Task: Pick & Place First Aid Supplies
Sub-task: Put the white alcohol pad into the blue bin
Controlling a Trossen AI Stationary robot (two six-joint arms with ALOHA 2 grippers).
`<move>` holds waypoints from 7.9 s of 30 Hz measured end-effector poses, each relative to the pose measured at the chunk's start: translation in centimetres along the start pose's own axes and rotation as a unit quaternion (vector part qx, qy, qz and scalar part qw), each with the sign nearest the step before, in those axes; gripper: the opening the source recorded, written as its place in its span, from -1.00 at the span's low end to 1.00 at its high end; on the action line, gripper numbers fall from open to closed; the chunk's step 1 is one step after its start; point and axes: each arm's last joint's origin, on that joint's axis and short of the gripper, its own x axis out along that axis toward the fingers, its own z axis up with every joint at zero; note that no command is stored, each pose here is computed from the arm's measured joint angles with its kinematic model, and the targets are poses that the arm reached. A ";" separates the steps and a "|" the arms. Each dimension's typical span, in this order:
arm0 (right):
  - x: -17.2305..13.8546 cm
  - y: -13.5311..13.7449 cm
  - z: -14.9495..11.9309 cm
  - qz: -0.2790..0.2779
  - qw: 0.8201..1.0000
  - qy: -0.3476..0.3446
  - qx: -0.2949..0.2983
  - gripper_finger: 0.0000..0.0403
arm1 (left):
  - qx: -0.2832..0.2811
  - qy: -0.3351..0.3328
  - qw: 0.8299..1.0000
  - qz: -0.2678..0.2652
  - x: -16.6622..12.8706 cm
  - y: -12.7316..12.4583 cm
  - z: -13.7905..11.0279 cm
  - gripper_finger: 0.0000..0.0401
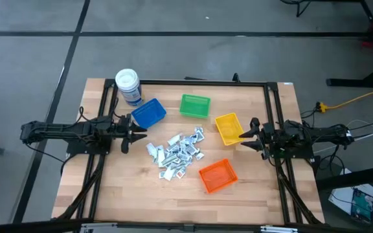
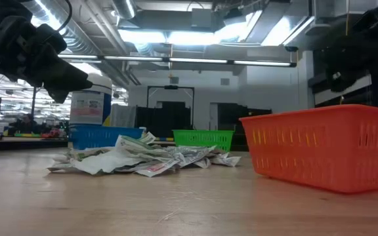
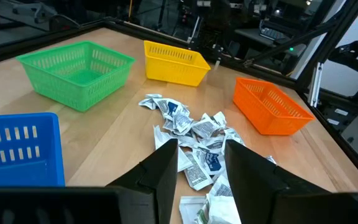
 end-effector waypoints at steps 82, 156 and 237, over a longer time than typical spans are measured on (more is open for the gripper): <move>24.6 -10.2 2.0 -0.328 0.789 0.400 0.330 -0.19 | 0.000 0.000 1.000 0.000 0.0 0.0 0.0 -0.37; 19.3 -5.0 13.8 -0.276 0.891 0.269 0.241 -0.99 | 0.000 0.000 1.000 0.000 0.0 0.0 0.0 -0.37; 34.7 -14.8 12.2 -0.156 0.944 0.284 0.069 -0.19 | 0.000 0.000 1.000 0.000 0.0 0.0 0.0 -0.37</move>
